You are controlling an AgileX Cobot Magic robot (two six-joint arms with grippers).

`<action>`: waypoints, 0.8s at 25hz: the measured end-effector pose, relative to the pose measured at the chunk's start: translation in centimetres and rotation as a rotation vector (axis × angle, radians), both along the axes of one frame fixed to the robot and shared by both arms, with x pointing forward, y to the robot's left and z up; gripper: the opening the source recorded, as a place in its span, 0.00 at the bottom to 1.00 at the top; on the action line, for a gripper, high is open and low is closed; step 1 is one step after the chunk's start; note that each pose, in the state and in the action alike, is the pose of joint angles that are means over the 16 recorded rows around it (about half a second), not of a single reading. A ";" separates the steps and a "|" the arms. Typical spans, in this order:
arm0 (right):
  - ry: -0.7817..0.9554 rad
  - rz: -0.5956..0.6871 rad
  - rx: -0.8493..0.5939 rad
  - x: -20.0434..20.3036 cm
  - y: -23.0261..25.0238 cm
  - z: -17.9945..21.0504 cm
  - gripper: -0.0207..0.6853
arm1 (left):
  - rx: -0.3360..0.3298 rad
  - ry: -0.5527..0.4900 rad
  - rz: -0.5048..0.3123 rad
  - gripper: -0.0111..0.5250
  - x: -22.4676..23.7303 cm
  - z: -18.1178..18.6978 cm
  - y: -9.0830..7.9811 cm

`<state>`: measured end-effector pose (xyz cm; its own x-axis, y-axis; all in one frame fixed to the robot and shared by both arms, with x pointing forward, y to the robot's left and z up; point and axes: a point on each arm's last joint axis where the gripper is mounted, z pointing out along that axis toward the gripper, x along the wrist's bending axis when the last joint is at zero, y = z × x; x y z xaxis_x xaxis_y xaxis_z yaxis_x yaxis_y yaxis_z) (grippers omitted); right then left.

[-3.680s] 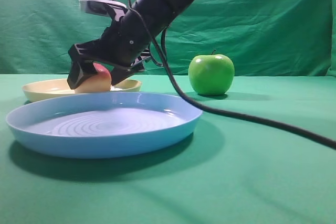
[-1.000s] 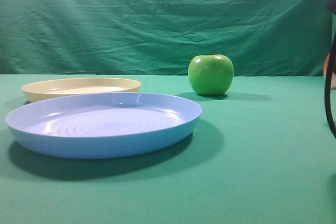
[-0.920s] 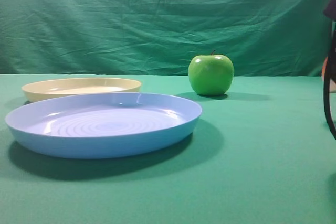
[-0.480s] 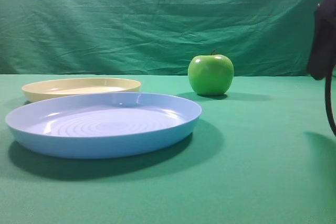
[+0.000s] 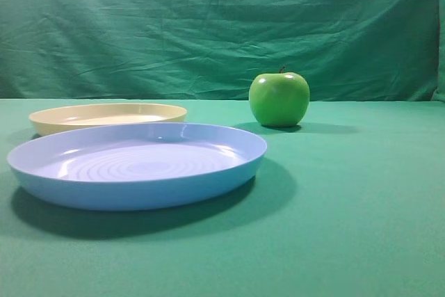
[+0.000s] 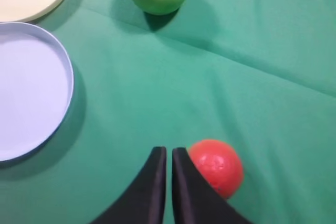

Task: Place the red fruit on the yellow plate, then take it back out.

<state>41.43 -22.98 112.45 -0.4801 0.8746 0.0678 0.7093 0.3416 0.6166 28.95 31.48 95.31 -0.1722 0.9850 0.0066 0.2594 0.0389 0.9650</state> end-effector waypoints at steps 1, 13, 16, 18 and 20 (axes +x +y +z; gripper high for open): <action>-0.011 -0.003 0.008 -0.7 -0.2 0.4 0.03 | 0.000 0.000 0.000 0.02 0.0 0.0 0.0; -0.189 -0.032 0.125 -9.4 -2.5 0.6 0.03 | 0.000 0.000 0.000 0.02 0.0 0.0 0.0; -0.234 -0.031 0.150 -11.2 -3.0 -0.1 0.03 | 0.000 0.000 0.000 0.02 0.0 0.0 0.0; -0.266 -0.030 0.163 -12.3 -3.3 -0.5 0.03 | 0.000 0.000 0.000 0.02 0.0 0.0 0.0; -0.296 -0.029 0.173 -13.3 -3.5 -0.9 0.03 | 0.000 0.000 0.000 0.02 0.0 0.0 0.0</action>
